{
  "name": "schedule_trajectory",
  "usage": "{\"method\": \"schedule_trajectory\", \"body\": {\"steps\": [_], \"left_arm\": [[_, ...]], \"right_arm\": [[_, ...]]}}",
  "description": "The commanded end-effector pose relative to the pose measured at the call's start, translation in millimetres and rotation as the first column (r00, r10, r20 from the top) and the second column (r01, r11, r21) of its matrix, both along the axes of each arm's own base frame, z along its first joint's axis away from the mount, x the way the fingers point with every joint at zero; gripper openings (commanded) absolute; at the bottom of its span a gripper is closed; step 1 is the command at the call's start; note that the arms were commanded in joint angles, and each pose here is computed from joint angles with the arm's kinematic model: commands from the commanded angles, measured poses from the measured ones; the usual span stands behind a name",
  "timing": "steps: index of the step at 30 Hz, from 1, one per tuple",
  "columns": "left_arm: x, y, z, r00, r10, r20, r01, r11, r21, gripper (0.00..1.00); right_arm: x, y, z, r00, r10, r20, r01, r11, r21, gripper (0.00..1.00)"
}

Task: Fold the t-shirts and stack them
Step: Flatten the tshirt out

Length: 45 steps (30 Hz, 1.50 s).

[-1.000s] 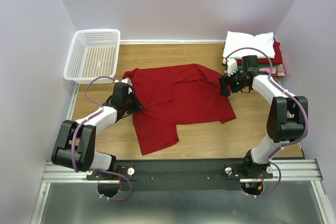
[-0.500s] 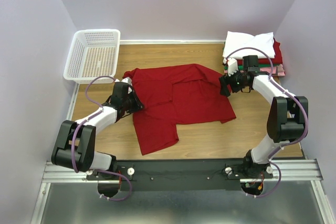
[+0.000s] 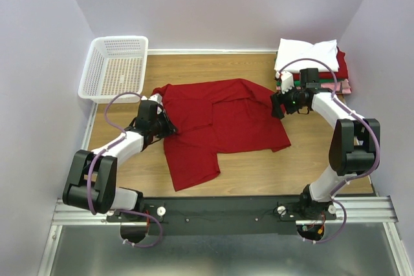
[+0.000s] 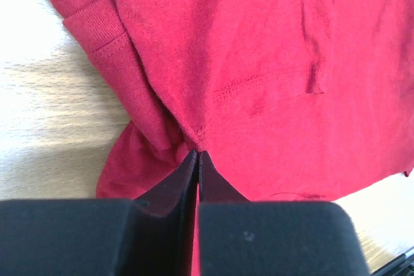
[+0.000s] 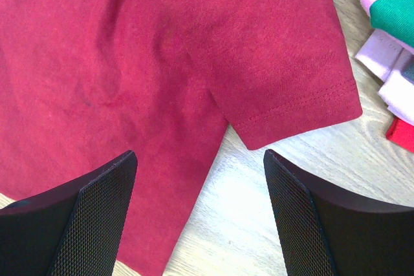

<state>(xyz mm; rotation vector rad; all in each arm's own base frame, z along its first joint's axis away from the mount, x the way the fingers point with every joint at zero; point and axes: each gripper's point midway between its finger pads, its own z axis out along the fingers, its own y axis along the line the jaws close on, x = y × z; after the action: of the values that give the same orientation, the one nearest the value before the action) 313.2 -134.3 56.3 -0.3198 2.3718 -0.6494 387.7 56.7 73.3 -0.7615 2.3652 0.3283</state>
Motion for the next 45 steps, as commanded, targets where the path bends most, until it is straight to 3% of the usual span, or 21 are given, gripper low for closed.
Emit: {"method": "schedule_trajectory", "body": {"steps": [1, 14, 22, 29, 38, 45], "left_arm": [[7, -2, 4, 0.999, -0.02, 0.025, 0.021, 1.0, -0.011, 0.0], [17, 1, 50, 0.987, -0.041, 0.158, 0.04, 0.999, 0.007, 0.0], [10, 3, 45, 0.989, -0.051, 0.138, 0.051, 0.999, 0.003, 0.0], [10, 0, 42, 0.99, -0.064, 0.129, 0.065, 0.998, -0.006, 0.0], [10, 0, 41, 0.99, -0.065, 0.126, 0.066, 0.998, -0.008, 0.0], [11, 0, 43, 0.989, -0.065, 0.133, 0.066, 0.998, -0.005, 0.0]], "right_arm": [[3, -1, 8, 1.0, -0.005, 0.027, 0.004, 1.0, 0.012, 0.86], [30, -24, -3, 0.997, -0.073, 0.027, 0.075, 0.992, -0.102, 0.85], [21, -29, -22, 0.998, -0.058, -0.017, 0.055, 0.989, -0.14, 0.75], [16, -28, -43, 0.994, -0.064, -0.086, 0.052, 0.989, -0.137, 0.54], [19, -30, -54, 0.991, -0.072, -0.116, 0.054, 0.987, -0.149, 0.47], [23, -30, -50, 0.992, -0.07, -0.1, 0.055, 0.987, -0.149, 0.19]]}}
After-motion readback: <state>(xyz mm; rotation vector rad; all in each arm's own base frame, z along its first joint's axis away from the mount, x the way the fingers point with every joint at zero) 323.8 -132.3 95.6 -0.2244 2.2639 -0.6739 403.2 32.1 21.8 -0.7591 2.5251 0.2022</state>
